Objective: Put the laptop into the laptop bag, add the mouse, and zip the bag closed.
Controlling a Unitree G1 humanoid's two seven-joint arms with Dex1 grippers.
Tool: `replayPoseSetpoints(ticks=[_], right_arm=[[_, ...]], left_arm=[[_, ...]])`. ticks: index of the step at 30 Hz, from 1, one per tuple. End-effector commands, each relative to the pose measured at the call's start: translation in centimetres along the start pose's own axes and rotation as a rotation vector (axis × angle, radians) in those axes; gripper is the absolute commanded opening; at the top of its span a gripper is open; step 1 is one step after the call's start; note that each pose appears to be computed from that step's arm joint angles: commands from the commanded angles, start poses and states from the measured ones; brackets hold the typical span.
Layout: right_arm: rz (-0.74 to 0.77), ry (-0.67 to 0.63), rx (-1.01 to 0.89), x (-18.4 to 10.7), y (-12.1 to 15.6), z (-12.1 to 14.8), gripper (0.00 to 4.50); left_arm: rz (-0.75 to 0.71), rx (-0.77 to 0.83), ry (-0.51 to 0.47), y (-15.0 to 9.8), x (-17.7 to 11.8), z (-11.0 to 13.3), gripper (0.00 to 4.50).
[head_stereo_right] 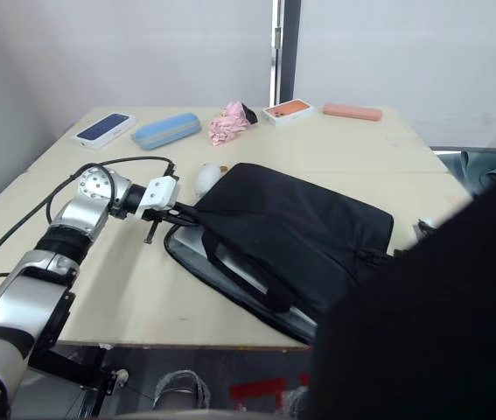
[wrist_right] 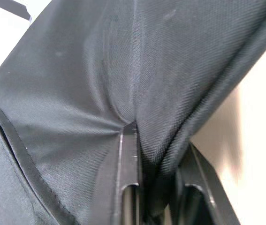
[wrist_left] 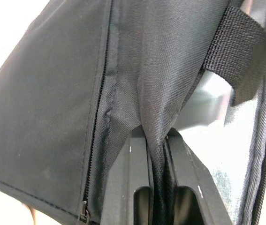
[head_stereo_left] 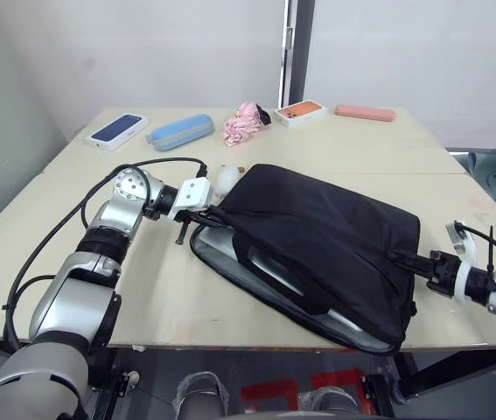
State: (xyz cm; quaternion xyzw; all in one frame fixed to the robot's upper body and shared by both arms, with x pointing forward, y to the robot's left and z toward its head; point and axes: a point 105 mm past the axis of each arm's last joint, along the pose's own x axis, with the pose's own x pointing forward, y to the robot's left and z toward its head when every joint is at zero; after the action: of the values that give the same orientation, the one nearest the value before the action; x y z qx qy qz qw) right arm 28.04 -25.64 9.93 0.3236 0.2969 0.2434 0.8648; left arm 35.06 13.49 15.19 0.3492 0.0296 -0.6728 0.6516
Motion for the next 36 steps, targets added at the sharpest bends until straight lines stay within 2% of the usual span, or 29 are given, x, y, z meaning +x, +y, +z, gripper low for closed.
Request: replayPoseSetpoints(ticks=[1,3,6,11,16,19,25,26,32,33,36], right_arm=[[-0.024,0.032,-0.079,1.9,1.1,1.9,0.07],[-0.032,0.047,-0.106,3.1,1.6,2.8,0.07],[-0.100,0.044,-0.202,6.2,2.5,5.6,0.07],[-0.163,0.010,-0.284,9.6,3.7,9.6,0.07],[-0.155,-0.028,-0.374,12.3,5.9,12.5,0.07],[-0.164,-0.033,-0.391,13.0,6.2,13.0,0.07],[-0.189,-0.004,-0.391,12.8,4.8,12.5,0.07],[-0.178,0.000,-0.383,12.6,4.8,12.4,1.02],[-0.142,0.061,-0.407,11.0,4.7,12.4,3.02],[-0.156,0.069,-0.424,10.5,4.5,12.5,3.46],[-0.194,0.056,-0.443,9.0,4.2,13.3,4.40]], left_arm=[[0.023,0.025,-0.031,0.0,-1.0,1.4,0.00],[0.035,0.017,-0.019,-0.2,-1.3,1.2,0.00],[0.062,0.001,-0.002,-0.6,-1.7,0.8,0.00],[0.086,-0.012,0.009,-1.0,-1.9,0.7,0.00],[0.110,-0.009,0.046,-1.1,-2.3,0.1,0.00],[0.116,-0.007,0.067,-1.4,-2.4,-0.4,0.00],[0.115,0.001,0.117,-2.5,-2.7,-1.8,0.00],[0.114,-0.001,0.122,-2.8,-2.7,-2.1,0.00],[0.110,0.013,0.180,-3.3,-3.5,-3.4,0.00],[0.111,0.014,0.186,-3.3,-3.6,-3.6,0.00],[0.122,0.016,0.163,-2.8,-3.6,-3.3,0.00]])
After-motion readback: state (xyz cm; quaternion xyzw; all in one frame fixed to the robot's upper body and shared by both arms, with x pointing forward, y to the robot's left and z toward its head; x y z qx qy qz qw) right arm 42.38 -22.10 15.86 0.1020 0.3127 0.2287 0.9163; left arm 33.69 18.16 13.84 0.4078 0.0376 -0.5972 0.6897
